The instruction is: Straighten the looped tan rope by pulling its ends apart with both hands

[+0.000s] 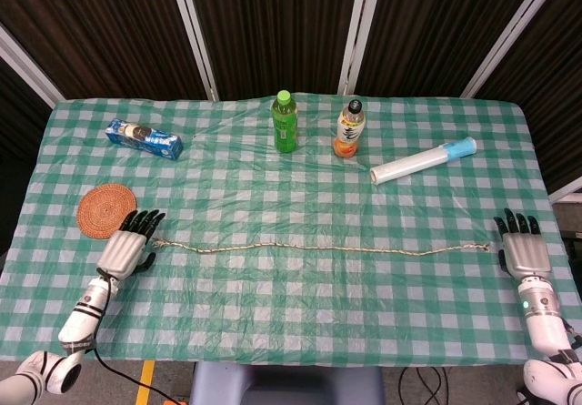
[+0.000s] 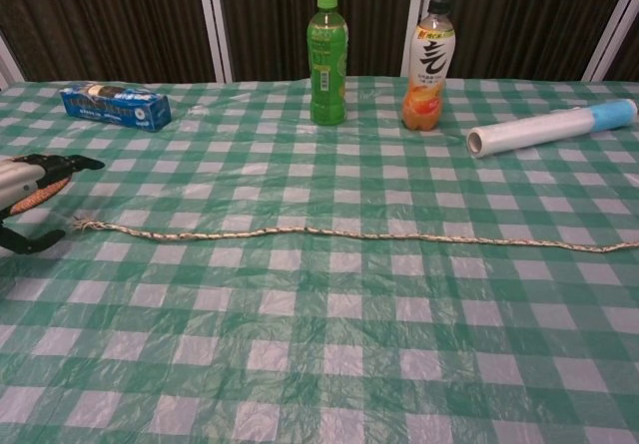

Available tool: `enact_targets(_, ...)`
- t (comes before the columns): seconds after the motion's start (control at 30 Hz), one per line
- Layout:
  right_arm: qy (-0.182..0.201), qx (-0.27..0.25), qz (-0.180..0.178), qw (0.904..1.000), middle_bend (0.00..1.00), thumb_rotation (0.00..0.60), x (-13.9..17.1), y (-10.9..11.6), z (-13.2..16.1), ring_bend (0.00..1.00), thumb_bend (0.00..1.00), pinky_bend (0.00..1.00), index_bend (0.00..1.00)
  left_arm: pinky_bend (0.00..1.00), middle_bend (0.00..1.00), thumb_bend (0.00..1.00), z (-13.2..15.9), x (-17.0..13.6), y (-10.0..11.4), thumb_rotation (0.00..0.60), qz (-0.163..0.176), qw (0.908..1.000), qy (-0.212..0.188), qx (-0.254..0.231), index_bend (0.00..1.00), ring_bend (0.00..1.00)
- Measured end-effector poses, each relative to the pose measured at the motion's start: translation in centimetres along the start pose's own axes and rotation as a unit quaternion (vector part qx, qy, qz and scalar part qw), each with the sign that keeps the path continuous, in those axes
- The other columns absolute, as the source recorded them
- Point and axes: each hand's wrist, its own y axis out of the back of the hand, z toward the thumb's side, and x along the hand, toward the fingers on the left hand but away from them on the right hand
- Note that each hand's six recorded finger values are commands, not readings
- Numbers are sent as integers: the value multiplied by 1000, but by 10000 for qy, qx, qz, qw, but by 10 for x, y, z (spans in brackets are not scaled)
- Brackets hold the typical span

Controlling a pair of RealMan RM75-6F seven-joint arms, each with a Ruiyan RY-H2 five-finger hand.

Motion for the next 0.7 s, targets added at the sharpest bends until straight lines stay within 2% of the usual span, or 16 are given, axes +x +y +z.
enact_targets(0.3, 109, -483, -501, 9975, 0, 600, 32, 28, -3, 0, 502, 0, 10, 40, 0, 417, -17, -38, 30, 600, 374, 9988, 115, -283, 0, 0)
enact_targets(0.5, 514, -731, -890, 9920, 0, 600, 74, 53, 13, 0, 292, 0, 0, 44, 0, 413, -22, -75, 54, 600, 588, 9969, 139, -506, 0, 0)
enact_targets(0.7, 695, -855, -1497, 9826, 0, 600, 131, 79, 21, 0, 270, 0, 0, 43, 0, 411, -22, -127, 86, 600, 925, 9932, 203, -671, 0, 0)
